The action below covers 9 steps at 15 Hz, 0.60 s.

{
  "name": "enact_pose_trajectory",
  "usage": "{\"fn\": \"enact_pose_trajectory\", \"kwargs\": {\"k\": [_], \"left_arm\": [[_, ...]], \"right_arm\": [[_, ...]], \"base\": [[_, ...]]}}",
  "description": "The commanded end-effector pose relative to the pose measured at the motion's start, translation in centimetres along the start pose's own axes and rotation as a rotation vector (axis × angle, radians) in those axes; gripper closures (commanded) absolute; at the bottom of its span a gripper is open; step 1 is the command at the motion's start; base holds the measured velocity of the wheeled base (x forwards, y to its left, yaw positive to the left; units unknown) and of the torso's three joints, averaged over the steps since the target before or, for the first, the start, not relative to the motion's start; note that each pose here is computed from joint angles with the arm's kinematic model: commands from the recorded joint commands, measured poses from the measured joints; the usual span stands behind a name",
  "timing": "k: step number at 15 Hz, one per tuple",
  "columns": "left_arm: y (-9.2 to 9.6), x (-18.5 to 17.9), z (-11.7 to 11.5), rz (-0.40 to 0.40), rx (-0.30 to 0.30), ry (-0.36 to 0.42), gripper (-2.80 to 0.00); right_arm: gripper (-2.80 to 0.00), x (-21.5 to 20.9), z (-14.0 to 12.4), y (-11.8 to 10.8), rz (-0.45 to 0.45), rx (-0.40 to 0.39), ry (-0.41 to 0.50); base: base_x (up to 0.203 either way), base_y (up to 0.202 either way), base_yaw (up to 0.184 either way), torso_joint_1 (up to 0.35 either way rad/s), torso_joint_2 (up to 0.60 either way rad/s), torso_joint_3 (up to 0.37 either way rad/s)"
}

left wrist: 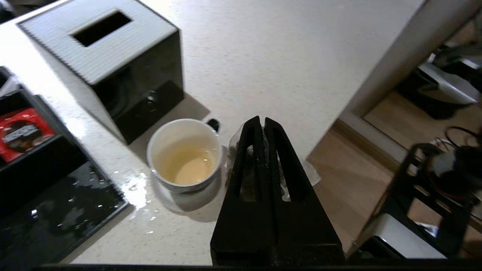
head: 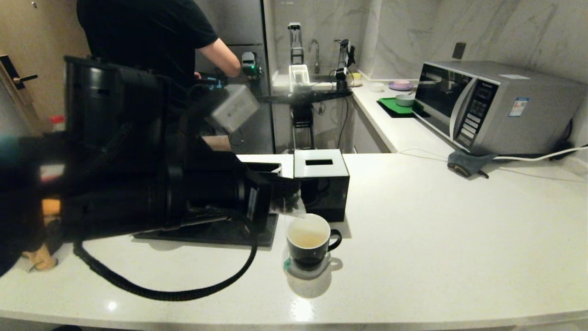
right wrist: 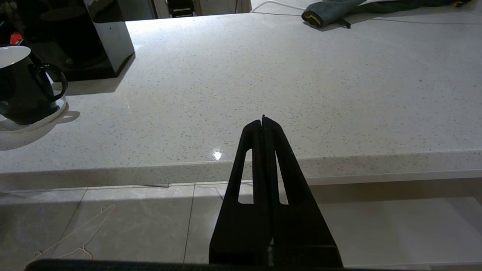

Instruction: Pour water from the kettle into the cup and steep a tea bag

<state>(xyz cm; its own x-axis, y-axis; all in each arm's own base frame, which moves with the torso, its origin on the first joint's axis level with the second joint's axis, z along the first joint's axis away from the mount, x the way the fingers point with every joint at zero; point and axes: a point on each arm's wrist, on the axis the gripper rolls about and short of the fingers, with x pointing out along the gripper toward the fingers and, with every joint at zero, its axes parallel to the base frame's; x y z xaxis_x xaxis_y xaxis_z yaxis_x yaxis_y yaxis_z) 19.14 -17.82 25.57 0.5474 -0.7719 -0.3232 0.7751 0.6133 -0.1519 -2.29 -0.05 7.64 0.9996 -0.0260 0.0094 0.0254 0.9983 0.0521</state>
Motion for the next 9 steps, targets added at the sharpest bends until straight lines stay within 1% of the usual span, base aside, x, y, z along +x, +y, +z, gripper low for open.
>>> {"fn": "enact_pose_trajectory", "kwargs": {"k": [1,9], "left_arm": [[0.07,0.39,-0.15,-0.011,-0.003,0.011,0.0],[0.11,0.91,-0.39,-0.016,-0.007,0.028,0.0]], "right_arm": [[0.0,0.01,-0.01,0.0,-0.001,0.0,0.002],[0.0,0.01,-0.01,0.0,-0.002,0.0,0.002]], "base": [[0.0,0.0,0.0,0.0,0.0,0.0],[0.0,0.0,0.0,0.0,0.0,0.0]]}}
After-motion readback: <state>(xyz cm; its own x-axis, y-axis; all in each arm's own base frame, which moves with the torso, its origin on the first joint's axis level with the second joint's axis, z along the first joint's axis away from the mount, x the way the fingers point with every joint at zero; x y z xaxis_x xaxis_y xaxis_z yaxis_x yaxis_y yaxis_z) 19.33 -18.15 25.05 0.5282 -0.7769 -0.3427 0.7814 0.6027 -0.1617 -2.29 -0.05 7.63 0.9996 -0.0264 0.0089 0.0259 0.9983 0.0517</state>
